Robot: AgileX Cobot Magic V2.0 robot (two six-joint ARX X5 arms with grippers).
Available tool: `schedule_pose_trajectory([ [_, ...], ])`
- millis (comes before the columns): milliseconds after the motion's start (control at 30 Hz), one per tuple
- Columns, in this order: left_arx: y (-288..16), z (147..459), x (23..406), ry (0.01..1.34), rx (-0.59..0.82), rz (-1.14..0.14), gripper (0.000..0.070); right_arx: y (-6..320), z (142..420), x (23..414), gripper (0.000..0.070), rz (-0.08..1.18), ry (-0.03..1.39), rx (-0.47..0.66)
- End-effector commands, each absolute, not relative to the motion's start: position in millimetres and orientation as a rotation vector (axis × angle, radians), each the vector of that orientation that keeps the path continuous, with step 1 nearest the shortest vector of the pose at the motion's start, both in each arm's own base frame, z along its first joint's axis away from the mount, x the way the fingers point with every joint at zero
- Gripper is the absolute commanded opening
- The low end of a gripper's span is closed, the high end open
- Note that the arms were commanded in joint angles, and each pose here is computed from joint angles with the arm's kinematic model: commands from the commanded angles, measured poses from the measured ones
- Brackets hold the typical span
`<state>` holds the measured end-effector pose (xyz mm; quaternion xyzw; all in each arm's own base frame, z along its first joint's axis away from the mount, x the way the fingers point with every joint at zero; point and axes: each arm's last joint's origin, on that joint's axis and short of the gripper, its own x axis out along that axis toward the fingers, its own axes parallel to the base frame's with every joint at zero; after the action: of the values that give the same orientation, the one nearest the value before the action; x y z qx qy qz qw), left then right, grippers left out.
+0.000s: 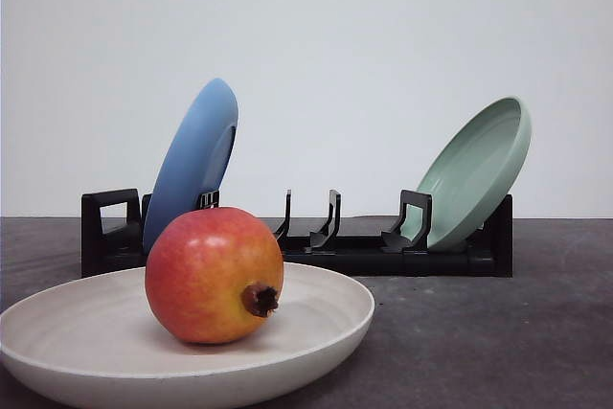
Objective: Place pomegranate in white plate
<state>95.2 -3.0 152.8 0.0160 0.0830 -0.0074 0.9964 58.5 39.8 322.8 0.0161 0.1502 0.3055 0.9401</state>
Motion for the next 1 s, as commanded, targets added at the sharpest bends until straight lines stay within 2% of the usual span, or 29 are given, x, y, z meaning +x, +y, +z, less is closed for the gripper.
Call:
schedule_pose_trajectory([
  [0,-3,149,96,0.18,0.04,-0.013,0.0,38,308,68,0.0008,0.557,0.25,-0.073],
  [200,-3,149,96,0.18,0.04,-0.013,0.0,25,245,92,0.0008,0.323,0.078,-0.074],
  [433,-3,149,96,0.18,0.04,-0.013,0.0,14,183,99,0.0007,0.147,0.091,-0.06],
  [700,-3,149,96,0.18,0.04,-0.013,0.0,14,156,97,0.0008,0.135,0.112,-0.06],
  [967,-3,149,96,0.179,0.04,-0.013,0.0,10,150,95,0.0007,0.054,0.166,-0.044],
])
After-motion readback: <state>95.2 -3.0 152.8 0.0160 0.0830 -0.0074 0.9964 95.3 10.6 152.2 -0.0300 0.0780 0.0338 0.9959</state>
